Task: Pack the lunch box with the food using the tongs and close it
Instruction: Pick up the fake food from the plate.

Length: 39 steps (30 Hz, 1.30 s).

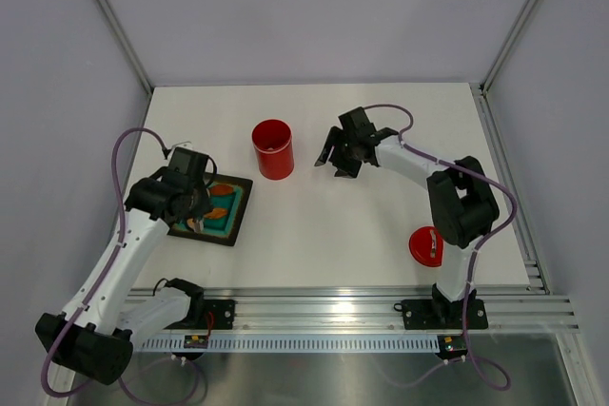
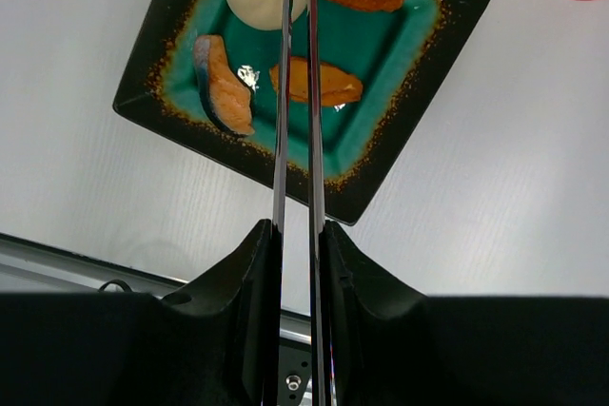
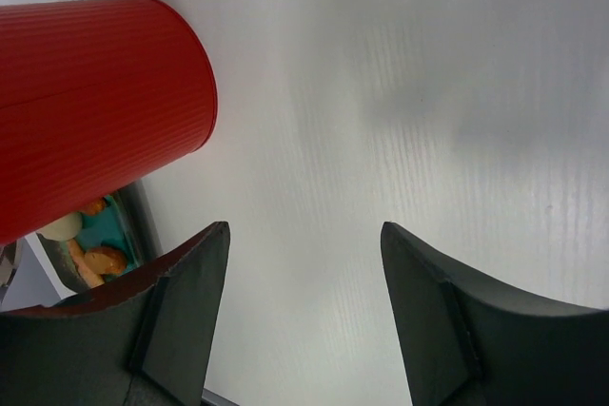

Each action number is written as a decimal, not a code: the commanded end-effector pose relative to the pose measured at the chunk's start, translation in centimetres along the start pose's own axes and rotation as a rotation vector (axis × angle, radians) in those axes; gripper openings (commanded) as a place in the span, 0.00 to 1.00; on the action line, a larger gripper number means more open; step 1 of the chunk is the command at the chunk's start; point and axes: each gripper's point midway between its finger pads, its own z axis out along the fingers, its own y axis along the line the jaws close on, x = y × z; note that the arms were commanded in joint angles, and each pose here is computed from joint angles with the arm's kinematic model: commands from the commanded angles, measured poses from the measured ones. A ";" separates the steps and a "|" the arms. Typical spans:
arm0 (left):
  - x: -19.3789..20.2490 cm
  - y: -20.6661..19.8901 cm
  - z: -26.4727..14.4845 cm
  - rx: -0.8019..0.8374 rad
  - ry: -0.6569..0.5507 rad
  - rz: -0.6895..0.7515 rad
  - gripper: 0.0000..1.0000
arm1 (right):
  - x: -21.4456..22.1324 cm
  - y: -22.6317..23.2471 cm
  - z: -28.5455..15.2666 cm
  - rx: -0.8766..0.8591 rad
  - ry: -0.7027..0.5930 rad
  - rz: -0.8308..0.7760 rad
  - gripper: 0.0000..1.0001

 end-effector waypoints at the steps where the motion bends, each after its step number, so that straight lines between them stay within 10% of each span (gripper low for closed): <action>1: 0.0 -1.3 -0.3 0.075 0.002 -0.041 0.27 | -0.5 0.9 -2.5 -0.028 -0.048 -0.036 0.73; 39: 5.4 0.9 -1.7 0.019 0.107 -0.345 0.40 | -0.2 2.8 -5.3 -0.125 -0.049 -0.041 0.79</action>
